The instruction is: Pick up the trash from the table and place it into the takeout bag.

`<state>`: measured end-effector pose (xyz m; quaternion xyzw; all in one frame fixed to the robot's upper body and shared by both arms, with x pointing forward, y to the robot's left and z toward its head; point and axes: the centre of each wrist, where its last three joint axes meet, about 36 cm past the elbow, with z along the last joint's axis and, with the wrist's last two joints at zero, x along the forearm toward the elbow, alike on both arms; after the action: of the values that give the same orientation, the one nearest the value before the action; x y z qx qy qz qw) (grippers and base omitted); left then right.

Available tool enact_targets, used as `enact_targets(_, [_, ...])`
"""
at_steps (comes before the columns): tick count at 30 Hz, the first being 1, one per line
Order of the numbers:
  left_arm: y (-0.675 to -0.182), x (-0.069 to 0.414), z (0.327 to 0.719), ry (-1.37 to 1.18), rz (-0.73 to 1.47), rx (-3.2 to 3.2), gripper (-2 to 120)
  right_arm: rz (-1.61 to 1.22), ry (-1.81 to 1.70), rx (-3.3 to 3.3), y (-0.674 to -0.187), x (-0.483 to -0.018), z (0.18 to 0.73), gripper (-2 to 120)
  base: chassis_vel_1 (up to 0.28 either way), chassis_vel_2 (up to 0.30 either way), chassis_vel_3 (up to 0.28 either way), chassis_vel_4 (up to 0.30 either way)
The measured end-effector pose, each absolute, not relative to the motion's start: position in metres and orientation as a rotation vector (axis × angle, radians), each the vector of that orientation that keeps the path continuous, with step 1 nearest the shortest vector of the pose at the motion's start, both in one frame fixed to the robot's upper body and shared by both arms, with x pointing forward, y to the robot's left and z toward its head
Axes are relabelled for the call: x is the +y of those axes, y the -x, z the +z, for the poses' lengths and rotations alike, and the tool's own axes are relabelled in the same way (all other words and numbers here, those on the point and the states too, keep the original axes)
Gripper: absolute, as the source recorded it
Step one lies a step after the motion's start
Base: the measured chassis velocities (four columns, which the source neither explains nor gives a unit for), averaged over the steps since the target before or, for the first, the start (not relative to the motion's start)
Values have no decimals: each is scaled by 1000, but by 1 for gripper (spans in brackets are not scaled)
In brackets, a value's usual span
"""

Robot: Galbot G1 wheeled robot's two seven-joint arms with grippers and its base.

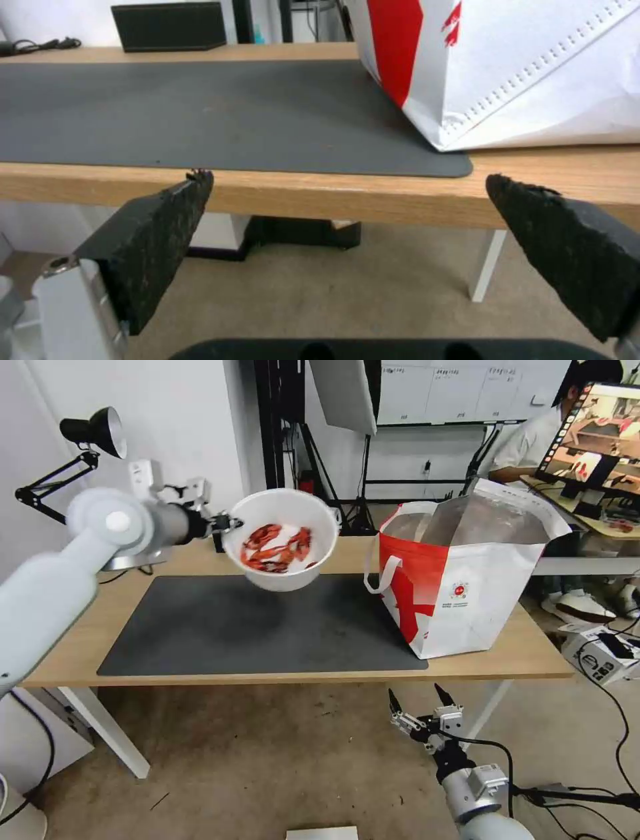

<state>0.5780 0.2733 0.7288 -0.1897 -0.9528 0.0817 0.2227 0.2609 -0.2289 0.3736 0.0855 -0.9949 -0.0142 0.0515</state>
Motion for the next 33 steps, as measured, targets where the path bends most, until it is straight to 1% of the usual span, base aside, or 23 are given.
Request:
enact_targets(3, [-586, 250, 742, 581, 219, -2639, 0, -43, -260, -3027, -261, -229, 374, 100, 0, 0, 0, 0])
enact_targets(5, [-588, 243, 745, 594, 217, -2639, 0, -43, -260, -3027, -261, -229, 374, 100, 0, 0, 0, 0])
enact_targets(6, [-594, 227, 753, 626, 218, -2641, 0, -43, -260, -3027, -261, -229, 374, 100, 0, 0, 0, 0])
enact_targets(7, [-594, 227, 753, 626, 218, -2641, 0, -43, -260, -3027, -261, -229, 374, 100, 0, 0, 0, 0])
enact_targets(9, [-602, 201, 764, 665, 227, -2635, 0, -43, -260, -3027, -261, -229, 374, 100, 0, 0, 0, 0])
enact_targets(17, [-611, 164, 775, 712, 255, -2612, 0, -43, -260, -3027, -261, -229, 374, 100, 0, 0, 0, 0])
enact_targets(19, [-611, 164, 775, 712, 255, -2612, 0, -43, -260, -3027, -261, -229, 374, 100, 0, 0, 0, 0])
enact_targets(20, [-614, 153, 778, 721, 261, -2608, 0, -43, -260, -3027, -261, -229, 374, 100, 0, 0, 0, 0])
enact_targets(27, [-626, 126, 785, 708, 262, -2601, 0, -43, -260, -3027, -261, -229, 374, 100, 0, 0, 0, 0])
enact_targets(33, [-638, 91, 789, 681, 283, -2600, 0, -43, -260, -3027, -261, -229, 374, 100, 0, 0, 0, 0])
